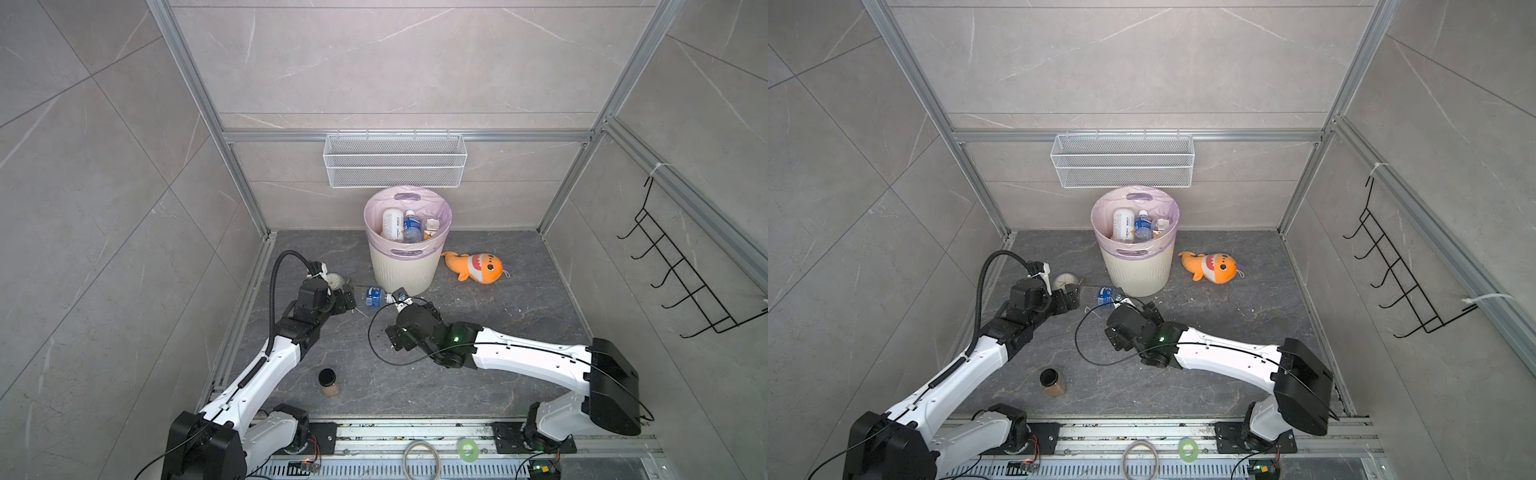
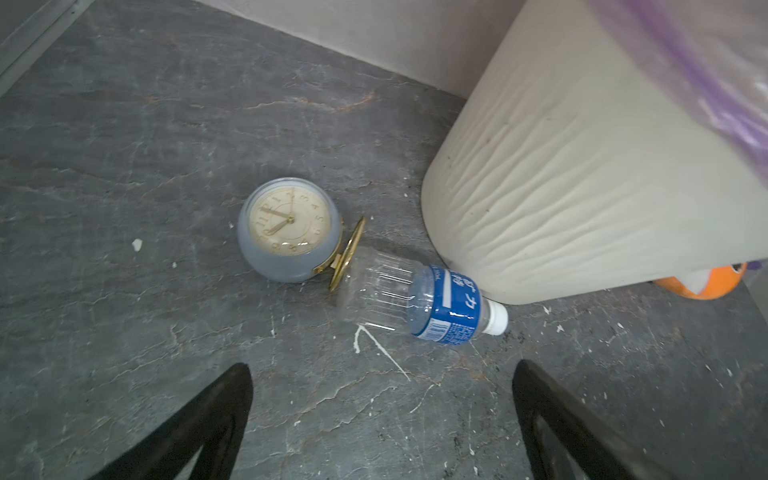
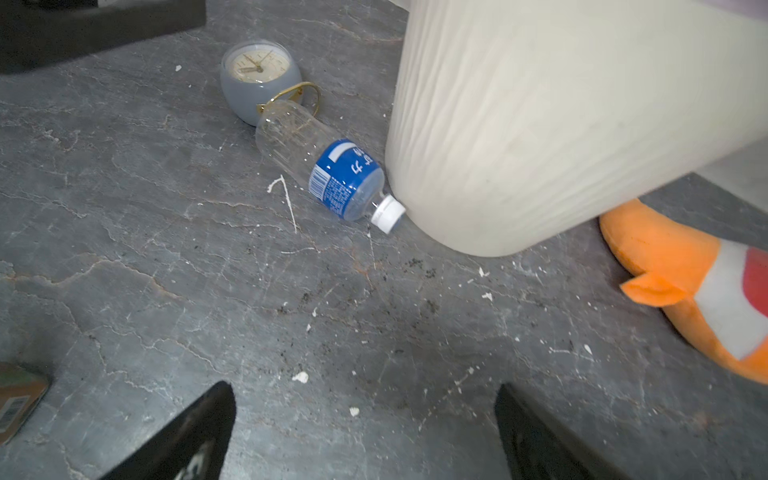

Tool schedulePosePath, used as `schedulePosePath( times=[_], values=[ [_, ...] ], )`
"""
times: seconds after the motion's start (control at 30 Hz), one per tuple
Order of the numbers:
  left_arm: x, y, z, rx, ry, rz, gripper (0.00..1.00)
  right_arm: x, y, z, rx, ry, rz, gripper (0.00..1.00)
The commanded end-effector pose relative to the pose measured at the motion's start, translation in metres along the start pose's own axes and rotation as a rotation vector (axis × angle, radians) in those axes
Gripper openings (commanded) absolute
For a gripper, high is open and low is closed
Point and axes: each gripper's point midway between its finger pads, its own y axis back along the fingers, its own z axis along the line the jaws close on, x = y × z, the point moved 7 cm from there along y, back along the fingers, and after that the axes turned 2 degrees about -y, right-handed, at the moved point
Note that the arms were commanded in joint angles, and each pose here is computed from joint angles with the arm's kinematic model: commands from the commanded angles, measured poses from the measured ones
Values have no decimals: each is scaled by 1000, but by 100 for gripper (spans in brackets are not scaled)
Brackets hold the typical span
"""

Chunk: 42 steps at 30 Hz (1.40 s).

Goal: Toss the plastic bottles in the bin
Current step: 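Lower the right gripper onto the blue-labelled bottle by the clock and close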

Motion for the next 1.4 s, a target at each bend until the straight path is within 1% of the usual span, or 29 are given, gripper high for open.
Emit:
schedulePosePath(
  times=[0.0,0.13,0.33,0.47,0.57,0.8,0.97,1.07,1.37],
  values=[
    [-2,2,10,-41,57,-61,100,-10,-10,8,19,96,35,100],
    [7,6,22,-83,72,-80,99,-27,-25,25,-7,158,49,100],
    [21,6,29,-85,68,-89,99,-48,-55,45,-34,229,77,100],
    [29,7,34,-106,85,-92,98,-58,-79,44,-72,206,111,100],
    [35,9,42,-151,96,-101,96,-61,-105,39,-87,189,155,100],
    [33,22,55,-230,147,-163,90,-65,-144,38,-117,197,216,100],
    [33,20,53,-204,149,-170,90,-63,-166,40,-122,210,253,100],
    [33,15,53,-209,148,-148,90,-64,-175,42,-117,227,265,100],
    [36,4,51,-166,173,-112,90,-63,-198,44,-102,262,317,100]
  ],
)
